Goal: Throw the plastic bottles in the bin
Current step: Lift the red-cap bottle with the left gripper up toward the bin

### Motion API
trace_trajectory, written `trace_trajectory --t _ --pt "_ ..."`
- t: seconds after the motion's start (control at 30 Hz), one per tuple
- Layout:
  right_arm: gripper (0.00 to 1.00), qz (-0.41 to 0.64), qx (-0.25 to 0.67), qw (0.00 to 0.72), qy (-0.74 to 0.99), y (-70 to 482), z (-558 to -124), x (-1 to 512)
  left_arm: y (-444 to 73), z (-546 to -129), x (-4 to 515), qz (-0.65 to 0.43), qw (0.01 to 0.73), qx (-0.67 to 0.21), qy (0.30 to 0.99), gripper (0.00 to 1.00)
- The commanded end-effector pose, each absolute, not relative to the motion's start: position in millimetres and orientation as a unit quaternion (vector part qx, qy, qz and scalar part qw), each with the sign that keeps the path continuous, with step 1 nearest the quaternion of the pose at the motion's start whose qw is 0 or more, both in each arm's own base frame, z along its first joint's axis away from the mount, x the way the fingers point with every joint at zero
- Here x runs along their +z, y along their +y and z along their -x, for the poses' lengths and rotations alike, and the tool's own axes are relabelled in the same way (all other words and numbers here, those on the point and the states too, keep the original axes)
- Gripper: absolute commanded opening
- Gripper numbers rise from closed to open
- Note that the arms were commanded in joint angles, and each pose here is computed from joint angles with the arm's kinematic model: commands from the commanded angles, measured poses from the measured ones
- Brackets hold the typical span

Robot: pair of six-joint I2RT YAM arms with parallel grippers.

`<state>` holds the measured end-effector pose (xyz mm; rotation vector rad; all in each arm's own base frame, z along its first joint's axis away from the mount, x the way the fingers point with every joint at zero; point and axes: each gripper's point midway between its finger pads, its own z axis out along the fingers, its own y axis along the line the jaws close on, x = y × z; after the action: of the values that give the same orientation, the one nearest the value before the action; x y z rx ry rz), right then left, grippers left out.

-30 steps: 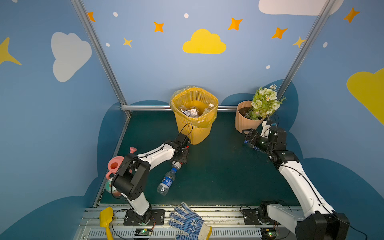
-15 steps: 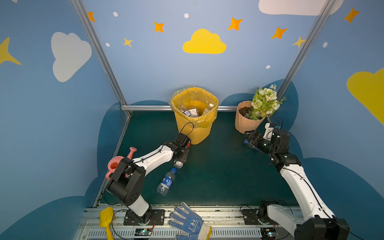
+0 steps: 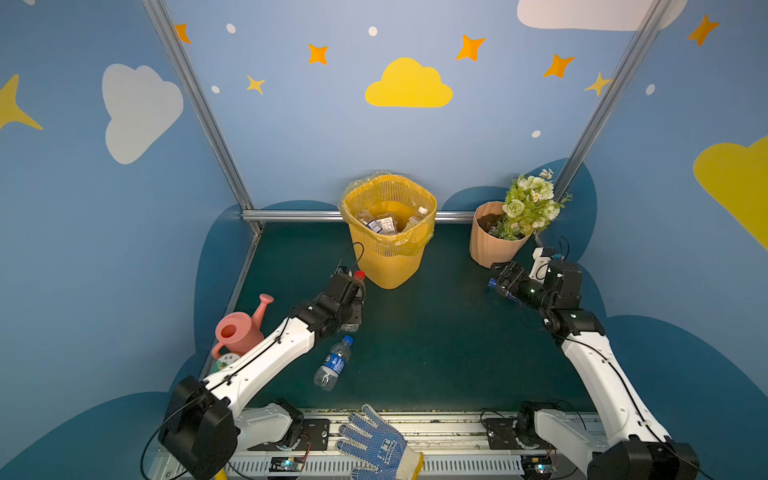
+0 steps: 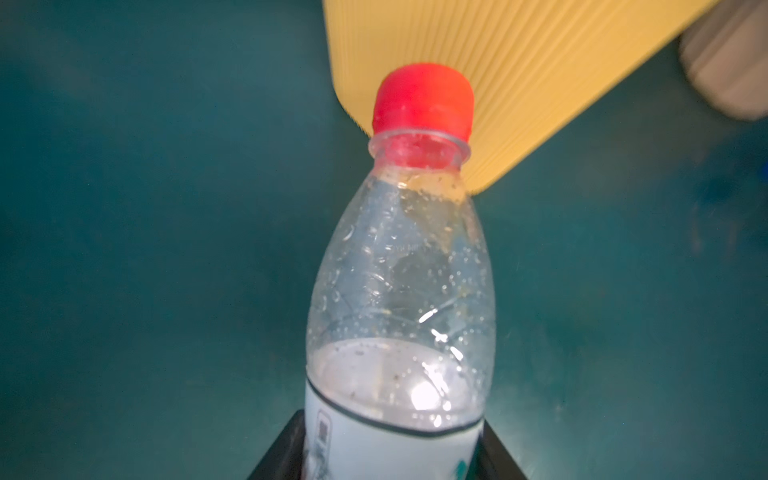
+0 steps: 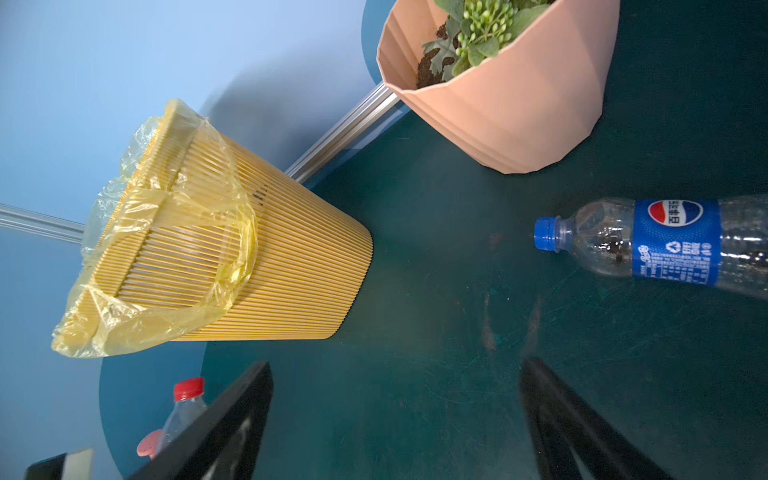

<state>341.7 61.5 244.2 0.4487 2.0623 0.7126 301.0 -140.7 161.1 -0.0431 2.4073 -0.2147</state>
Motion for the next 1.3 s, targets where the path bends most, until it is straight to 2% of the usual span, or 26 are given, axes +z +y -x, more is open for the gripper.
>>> trace_trajectory --t 0.0,0.2,0.37,0.47,0.6,0.7,0.83,1.0,1.07,1.1,1.13,1.17,1.23,1.27 --pt "0.9 -0.178 0.299 0.446 0.825 63.6 -339.6 248.1 -118.1 -307.1 207.2 0.075 0.44 -0.079 0.891 0.51" --pt "0.9 -0.178 0.299 0.446 0.825 63.4 -337.2 247.1 -95.9 -303.3 321.5 0.073 0.598 -0.094 0.793 0.53" --pt "0.9 -0.18 0.298 0.445 0.825 62.6 -334.1 244.3 -94.1 -288.5 434.8 0.037 0.729 -0.129 0.672 0.52" --pt "0.9 -0.183 0.296 0.443 0.826 62.1 -332.0 241.5 -102.9 -283.6 484.0 0.005 0.774 -0.141 0.617 0.51" --pt "0.9 -0.189 0.291 0.443 0.827 59.5 -327.9 238.2 -123.7 -288.6 524.4 -0.031 0.811 -0.161 0.562 0.51" --pt "0.9 -0.192 0.285 0.443 0.828 57.0 -324.1 237.0 -148.8 -309.3 533.5 -0.061 0.811 -0.166 0.557 0.51" --pt "0.9 -0.192 0.28 0.446 0.828 55.1 -319.4 239.3 -176.0 -373.6 513.5 -0.048 0.774 -0.153 0.612 0.53" --pt "0.9 -0.193 0.27 0.451 0.828 49.6 -314.1 242.6 -227.0 -456.4 445.3 -0.083 0.651 -0.2 0.728 0.6" --pt "0.91 -0.193 0.271 0.453 0.827 48.7 -312.9 244.3 -238.9 -474.0 416.4 -0.087 0.59 -0.197 0.778 0.67" --pt "0.91 -0.194 0.27 0.453 0.827 47.5 -312.5 244.8 -242.0 -476.7 404.7 -0.089 0.562 -0.192 0.799 0.77" --pt "0.91 -0.194 0.268 0.456 0.826 46.5 -312.2 246.2 -243.4 -476.1 406.4 -0.094 0.556 -0.189 0.804 0.82" --pt "0.91 -0.194 0.267 0.456 0.827 45.4 -311.9 246.1 -241.4 -473.9 406.6 -0.095 0.553 -0.186 0.807 0.84" --pt "0.91 -0.196 0.262 0.457 0.827 42.2 -312.4 245.8 -231.6 -463.9 428.9 -0.079 0.584 -0.192 0.785 0.98" --pt "0.91 -0.198 0.26 0.455 0.828 40.8 -313.2 244.2 -227.9 -456.8 441.8 -0.08 0.607 -0.196 0.766 1.0"
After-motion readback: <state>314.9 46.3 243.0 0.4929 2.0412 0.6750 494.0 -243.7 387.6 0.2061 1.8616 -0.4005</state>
